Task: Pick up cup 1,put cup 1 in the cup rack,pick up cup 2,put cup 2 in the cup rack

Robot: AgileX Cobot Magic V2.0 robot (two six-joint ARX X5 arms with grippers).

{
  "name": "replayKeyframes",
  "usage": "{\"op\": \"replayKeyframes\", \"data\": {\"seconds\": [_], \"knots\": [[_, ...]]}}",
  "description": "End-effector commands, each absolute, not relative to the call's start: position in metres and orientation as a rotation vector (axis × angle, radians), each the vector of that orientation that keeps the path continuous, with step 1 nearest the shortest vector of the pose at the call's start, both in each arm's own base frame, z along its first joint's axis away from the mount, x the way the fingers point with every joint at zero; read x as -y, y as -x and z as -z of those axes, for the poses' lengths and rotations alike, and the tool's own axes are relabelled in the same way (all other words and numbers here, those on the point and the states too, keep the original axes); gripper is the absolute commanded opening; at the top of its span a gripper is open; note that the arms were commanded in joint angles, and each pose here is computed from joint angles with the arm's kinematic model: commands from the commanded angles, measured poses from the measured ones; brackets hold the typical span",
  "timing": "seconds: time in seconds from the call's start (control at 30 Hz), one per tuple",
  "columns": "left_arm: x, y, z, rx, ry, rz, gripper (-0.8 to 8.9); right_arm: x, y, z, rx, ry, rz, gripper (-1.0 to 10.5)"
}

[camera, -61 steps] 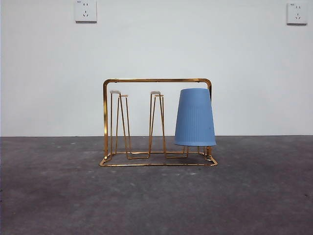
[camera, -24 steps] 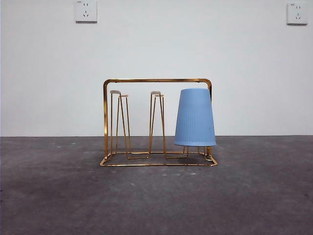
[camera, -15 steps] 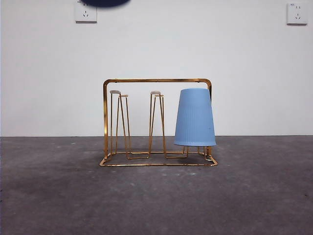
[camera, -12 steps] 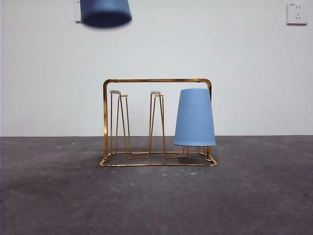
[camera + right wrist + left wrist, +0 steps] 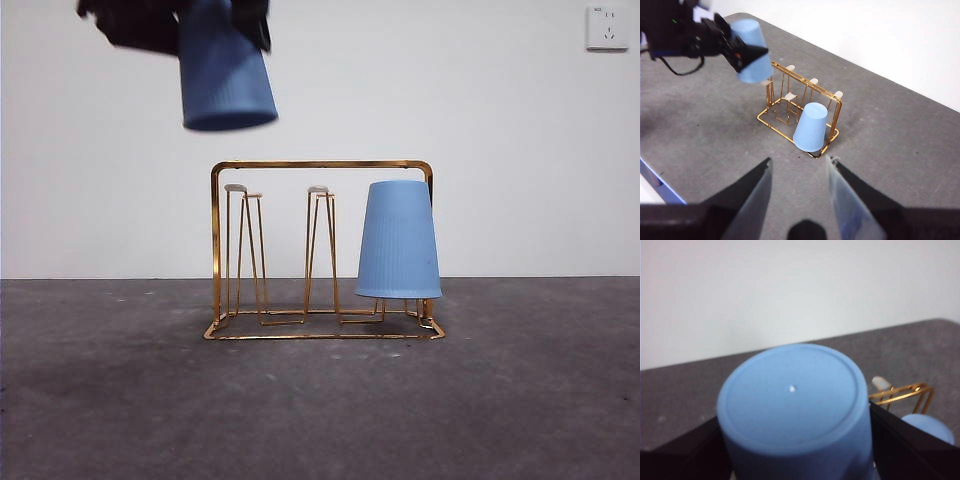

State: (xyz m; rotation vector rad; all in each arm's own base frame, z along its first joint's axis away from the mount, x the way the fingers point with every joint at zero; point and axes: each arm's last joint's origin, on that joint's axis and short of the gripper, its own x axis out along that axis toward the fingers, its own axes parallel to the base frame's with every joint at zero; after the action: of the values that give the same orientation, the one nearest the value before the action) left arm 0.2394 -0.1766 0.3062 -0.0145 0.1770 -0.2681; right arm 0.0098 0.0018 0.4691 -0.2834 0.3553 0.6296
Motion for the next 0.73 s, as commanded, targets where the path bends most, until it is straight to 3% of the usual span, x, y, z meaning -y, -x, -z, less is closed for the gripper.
{"op": "replayKeyframes", "data": {"seconds": [0.03, 0.73], "knots": [[0.181, -0.247, -0.293, -0.203, 0.043, 0.234, -0.06, -0.001, -0.009, -0.466, -0.383, 0.281, -0.622, 1.9], [0.192, -0.273, -0.25, -0.283, 0.003, 0.154, -0.06, -0.001, -0.009, -0.466, -0.385, 0.275, -0.621, 1.9]]}}
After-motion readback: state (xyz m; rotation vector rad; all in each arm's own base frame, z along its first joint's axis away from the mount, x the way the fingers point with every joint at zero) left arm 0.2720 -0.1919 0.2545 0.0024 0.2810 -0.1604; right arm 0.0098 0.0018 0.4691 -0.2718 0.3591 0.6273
